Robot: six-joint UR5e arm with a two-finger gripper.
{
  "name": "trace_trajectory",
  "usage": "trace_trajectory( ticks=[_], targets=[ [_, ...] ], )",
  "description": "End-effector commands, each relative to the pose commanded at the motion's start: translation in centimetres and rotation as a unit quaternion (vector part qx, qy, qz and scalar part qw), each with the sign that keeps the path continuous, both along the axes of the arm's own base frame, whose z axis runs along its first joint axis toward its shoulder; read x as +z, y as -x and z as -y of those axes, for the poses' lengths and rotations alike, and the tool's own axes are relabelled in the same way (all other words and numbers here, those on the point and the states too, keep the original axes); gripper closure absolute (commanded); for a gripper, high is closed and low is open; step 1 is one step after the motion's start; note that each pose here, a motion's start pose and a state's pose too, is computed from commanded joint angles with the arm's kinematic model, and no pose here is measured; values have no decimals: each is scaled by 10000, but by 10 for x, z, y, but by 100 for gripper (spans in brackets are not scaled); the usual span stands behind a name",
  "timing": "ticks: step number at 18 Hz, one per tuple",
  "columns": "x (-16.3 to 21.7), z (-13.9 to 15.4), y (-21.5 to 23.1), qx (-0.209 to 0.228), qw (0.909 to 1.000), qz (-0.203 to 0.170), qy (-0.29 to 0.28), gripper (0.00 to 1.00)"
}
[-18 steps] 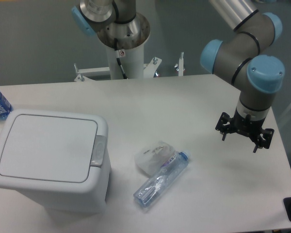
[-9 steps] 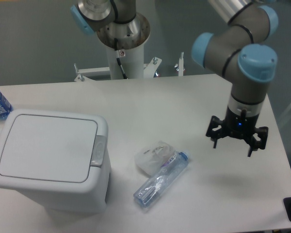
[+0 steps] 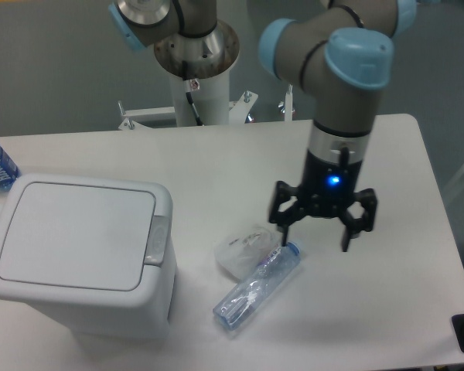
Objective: Open the trash can
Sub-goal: 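Move the open gripper toward the trash can's grey lid button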
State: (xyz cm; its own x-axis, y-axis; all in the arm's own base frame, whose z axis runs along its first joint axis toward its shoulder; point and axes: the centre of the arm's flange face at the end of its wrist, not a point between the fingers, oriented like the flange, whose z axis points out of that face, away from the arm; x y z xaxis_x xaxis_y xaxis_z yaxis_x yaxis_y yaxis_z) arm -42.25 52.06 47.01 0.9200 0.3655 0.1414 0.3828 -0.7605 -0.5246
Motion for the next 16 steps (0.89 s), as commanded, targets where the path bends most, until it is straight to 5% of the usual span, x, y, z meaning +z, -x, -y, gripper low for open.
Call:
trace_trajectory(
  ticks=[4, 16],
  targets=[
    [29, -19, -14, 389, 9987, 67, -321, 0],
    [31, -34, -30, 474, 9974, 227, -483, 0]
  ],
)
